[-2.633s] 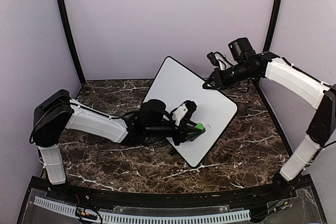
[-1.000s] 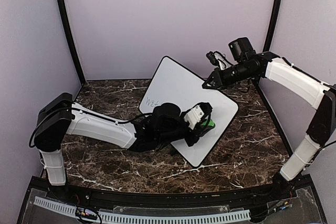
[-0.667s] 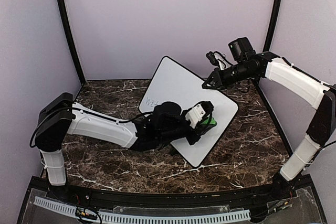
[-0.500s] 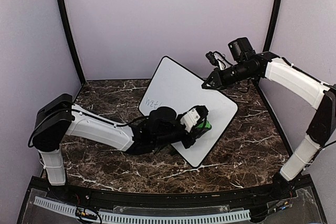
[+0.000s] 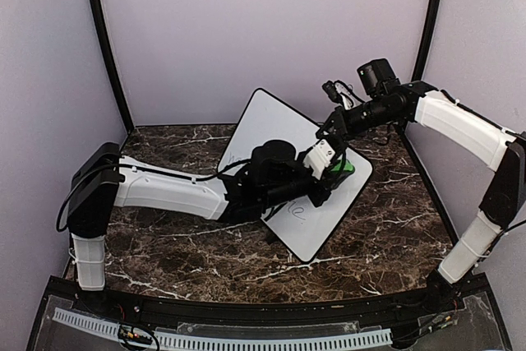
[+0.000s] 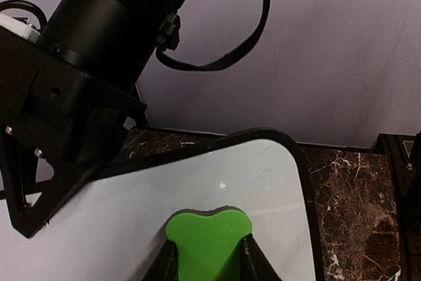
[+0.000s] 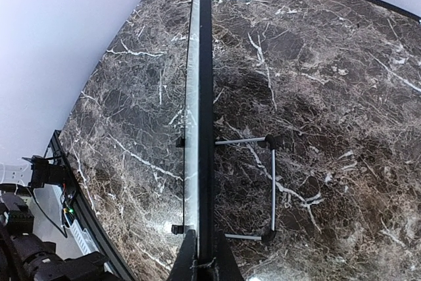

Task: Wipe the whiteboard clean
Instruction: Erase the whiteboard from the whiteboard stand.

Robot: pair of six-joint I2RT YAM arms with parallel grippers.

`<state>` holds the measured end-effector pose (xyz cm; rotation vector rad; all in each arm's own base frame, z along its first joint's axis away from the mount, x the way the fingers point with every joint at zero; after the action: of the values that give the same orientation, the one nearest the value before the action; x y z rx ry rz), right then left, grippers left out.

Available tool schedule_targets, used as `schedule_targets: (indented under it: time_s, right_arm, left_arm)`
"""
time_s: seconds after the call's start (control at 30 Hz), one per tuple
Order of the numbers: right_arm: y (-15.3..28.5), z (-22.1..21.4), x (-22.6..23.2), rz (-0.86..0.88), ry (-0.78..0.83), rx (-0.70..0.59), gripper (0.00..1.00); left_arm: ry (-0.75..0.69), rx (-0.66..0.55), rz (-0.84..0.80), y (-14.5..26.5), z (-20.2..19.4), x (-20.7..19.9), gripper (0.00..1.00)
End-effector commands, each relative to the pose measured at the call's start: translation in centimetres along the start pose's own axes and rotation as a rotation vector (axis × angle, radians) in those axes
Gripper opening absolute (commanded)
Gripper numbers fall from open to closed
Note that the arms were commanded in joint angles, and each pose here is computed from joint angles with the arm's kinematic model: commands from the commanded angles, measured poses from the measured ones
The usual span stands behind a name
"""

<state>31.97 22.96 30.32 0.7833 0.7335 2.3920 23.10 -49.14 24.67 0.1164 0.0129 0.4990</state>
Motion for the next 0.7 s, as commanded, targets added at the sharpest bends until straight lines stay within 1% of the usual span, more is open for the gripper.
schedule_targets:
  time_s: [0.0,0.1,0.23,0.4,0.67]
  right_arm:
    - [-1.1,-0.9,2.4,0.079,0.011,0.050,0.00]
    - [-1.0,-0.9,2.5,0.081,0.012,0.050,0.00]
    - [-1.0,-0.9,2.5,0.079,0.014,0.050,0.00]
    - [-1.0,-0.9,2.5,0.077,0.014,0.049,0.00]
    - [-1.1,-0.9,2.4,0.076,0.013,0.052,0.00]
  left_arm:
    - [0.053,0.156,0.074,-2.5,-4.2,3.5,0.00]
    - [0.064,0.155,0.079,-3.2,-3.9,3.7,0.00]
    - [0.077,0.170,0.054,-3.1,-4.3,3.4,0.00]
    - [0.060,0.160,-0.016,-2.9,-4.2,1.0,0.00]
    - [0.036,0.154,-0.072,-2.7,-3.7,-2.3,0.00]
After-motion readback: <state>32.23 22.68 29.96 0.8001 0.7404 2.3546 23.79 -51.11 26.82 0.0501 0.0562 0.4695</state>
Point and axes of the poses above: each gripper's point midway between its finger pads, its own y axis back along the fingers, its own x axis along the line the jaws close on, z = x × y, the point moved 7 cm from there along y, back along the fingers, and after that the axes turned 9 degrees about y, right-handed, at the moved point
